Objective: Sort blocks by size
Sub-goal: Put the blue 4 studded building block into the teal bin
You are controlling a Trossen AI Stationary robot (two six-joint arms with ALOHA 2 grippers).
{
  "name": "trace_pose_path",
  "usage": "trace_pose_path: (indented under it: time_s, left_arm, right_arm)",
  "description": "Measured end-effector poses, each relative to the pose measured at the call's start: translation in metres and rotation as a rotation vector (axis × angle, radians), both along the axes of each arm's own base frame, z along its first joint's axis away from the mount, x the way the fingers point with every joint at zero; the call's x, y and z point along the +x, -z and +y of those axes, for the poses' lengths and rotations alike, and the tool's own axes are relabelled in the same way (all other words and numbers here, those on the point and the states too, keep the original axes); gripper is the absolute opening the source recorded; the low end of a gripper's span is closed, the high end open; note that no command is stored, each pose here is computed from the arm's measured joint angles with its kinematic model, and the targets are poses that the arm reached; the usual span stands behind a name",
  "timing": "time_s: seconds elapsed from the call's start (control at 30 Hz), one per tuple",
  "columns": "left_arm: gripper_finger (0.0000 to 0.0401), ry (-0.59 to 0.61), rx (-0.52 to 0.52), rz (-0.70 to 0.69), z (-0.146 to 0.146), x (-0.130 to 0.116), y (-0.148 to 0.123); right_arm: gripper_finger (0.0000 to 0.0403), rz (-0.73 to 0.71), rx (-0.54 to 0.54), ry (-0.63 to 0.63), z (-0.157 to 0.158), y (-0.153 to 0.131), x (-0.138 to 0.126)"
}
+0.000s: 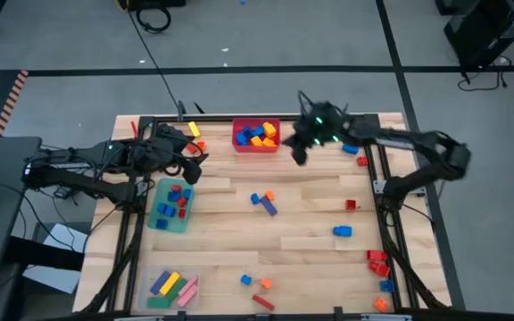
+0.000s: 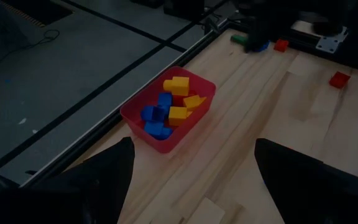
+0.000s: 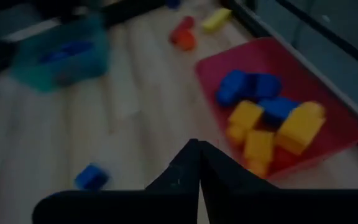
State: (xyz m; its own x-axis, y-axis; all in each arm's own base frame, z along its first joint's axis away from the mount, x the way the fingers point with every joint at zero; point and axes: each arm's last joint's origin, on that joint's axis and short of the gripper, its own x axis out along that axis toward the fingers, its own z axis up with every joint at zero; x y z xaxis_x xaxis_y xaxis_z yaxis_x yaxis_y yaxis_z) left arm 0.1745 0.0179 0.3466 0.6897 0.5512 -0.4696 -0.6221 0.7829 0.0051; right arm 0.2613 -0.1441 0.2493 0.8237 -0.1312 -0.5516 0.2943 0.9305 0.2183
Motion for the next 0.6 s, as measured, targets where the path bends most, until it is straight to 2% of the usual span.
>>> trace_pose_path:
  time_s: [0.13, 0.3, 0.43, 0.53, 0.6]
  left_arm:
    - [0.0339, 0.000, 0.000, 0.000, 0.000, 0.000, 0.000]
    - [0.0339, 0.000, -0.001, 0.005, 0.000, 0.002, 0.001]
    - [0.0339, 0.000, -0.001, 0.015, 0.000, 0.004, 0.002]
    - [0.0339, 0.000, -0.001, 0.032, 0.000, 0.007, 0.005]
    - [0.0339, 0.000, -0.002, 0.037, 0.000, 0.012, 0.007]
  right_arm:
    - [0.0009, -0.095, -0.068, -0.110, 0.029, 0.020, -0.038]
    - [0.0009, -0.251, -0.095, -0.150, 0.057, 0.047, -0.075]
    - [0.0007, -0.357, -0.111, -0.201, 0.075, 0.062, -0.096]
    - [0.0007, -0.401, -0.069, -0.160, 0.089, 0.065, -0.104]
    - [0.0007, -0.411, -0.089, -0.139, 0.097, 0.069, -0.109]
